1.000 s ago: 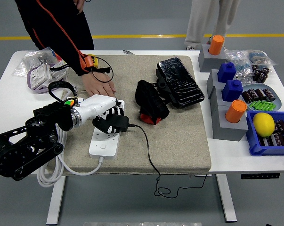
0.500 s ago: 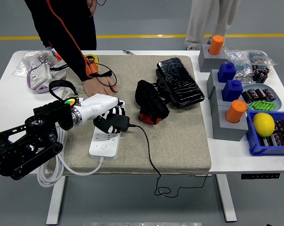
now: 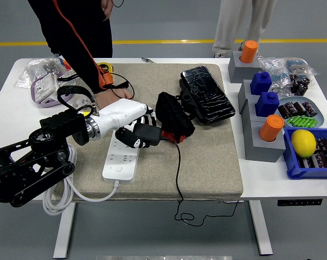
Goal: Pull the plug out and thorw away
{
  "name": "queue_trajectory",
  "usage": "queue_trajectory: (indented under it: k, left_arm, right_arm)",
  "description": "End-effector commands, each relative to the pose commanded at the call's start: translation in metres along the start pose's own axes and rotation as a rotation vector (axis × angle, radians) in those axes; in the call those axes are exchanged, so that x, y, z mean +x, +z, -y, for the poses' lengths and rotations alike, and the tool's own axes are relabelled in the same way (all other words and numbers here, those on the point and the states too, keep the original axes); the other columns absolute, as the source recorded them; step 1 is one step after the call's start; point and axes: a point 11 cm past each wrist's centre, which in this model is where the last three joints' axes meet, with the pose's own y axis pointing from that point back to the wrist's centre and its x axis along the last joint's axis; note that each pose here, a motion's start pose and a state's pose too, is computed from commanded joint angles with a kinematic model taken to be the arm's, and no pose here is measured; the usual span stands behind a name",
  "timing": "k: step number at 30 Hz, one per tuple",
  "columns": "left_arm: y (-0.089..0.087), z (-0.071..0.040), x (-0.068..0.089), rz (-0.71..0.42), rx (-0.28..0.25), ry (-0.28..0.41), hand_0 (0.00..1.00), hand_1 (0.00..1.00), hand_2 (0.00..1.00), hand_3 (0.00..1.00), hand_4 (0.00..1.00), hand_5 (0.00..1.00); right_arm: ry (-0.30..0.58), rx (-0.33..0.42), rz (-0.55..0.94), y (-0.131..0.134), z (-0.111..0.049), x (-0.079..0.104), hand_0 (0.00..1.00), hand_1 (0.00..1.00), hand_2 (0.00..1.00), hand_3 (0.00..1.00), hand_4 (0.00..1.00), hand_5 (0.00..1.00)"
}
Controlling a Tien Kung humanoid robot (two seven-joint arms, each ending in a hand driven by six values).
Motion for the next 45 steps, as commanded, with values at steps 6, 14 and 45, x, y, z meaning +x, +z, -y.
queue_trajectory:
  k: [6,14,45]
  left_arm:
    - [0.01,0.01,-0.023,-0.156,-0.031,-0.02,0.269,0.384,0.439,0.553,0.676,0.002]
    - [0.018,0.022,-0.04,-0.188,-0.056,0.01,0.285,0.402,0.455,0.568,0.697,0.002]
    - [0.004,0.037,-0.074,-0.184,-0.035,-0.02,0.381,0.502,0.515,0.566,0.914,0.002]
  right_arm:
    - [-0.003,0.005,0.001,-0.002,0.0,-0.002,0.641,0.677,0.686,0.602,0.998,0.475]
    - [-0.003,0.004,-0.002,-0.002,0.0,-0.002,0.639,0.677,0.686,0.6,0.998,0.474]
    - [-0.002,0.005,-0.006,-0.004,0.0,-0.001,0.64,0.677,0.685,0.601,0.998,0.474]
